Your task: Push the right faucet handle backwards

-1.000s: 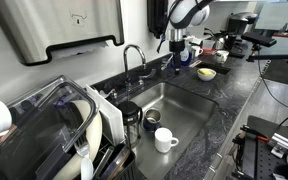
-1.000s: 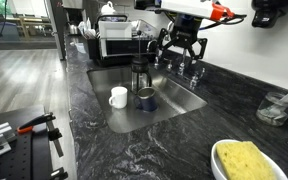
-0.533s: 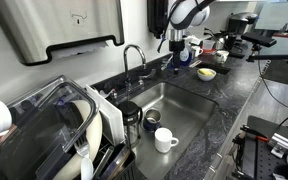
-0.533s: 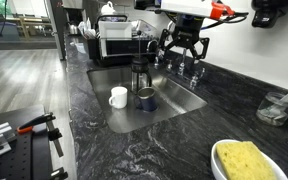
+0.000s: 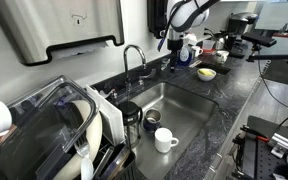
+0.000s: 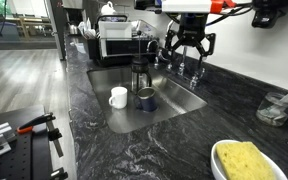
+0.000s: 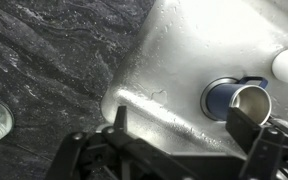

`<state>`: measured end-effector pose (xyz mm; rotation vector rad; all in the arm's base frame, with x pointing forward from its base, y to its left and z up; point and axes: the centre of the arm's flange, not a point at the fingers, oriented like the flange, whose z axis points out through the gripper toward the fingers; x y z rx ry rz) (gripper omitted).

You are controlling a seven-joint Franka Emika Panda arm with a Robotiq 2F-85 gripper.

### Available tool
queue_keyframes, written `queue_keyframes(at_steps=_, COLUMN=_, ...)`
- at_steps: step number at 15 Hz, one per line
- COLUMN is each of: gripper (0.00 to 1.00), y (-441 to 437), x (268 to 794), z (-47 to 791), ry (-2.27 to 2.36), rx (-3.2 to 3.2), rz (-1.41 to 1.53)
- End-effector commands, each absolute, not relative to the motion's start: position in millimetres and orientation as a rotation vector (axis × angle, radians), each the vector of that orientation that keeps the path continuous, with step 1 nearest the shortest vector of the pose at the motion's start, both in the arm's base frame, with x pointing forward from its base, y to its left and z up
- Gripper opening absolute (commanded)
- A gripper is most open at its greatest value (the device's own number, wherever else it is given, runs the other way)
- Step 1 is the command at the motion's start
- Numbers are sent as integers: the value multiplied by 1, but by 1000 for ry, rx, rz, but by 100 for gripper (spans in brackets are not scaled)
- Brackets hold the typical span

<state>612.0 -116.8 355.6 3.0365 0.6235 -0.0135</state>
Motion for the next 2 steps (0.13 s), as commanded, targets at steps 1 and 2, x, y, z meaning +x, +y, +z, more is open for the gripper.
queue_keyframes(at_steps=1, gripper=100, y=-114, x=607, z=352, ry=591, rx=3037, rz=3)
queue_keyframes(at_steps=2, gripper=100, y=-113, x=606, z=352, ry=584, rx=3042, rz=0)
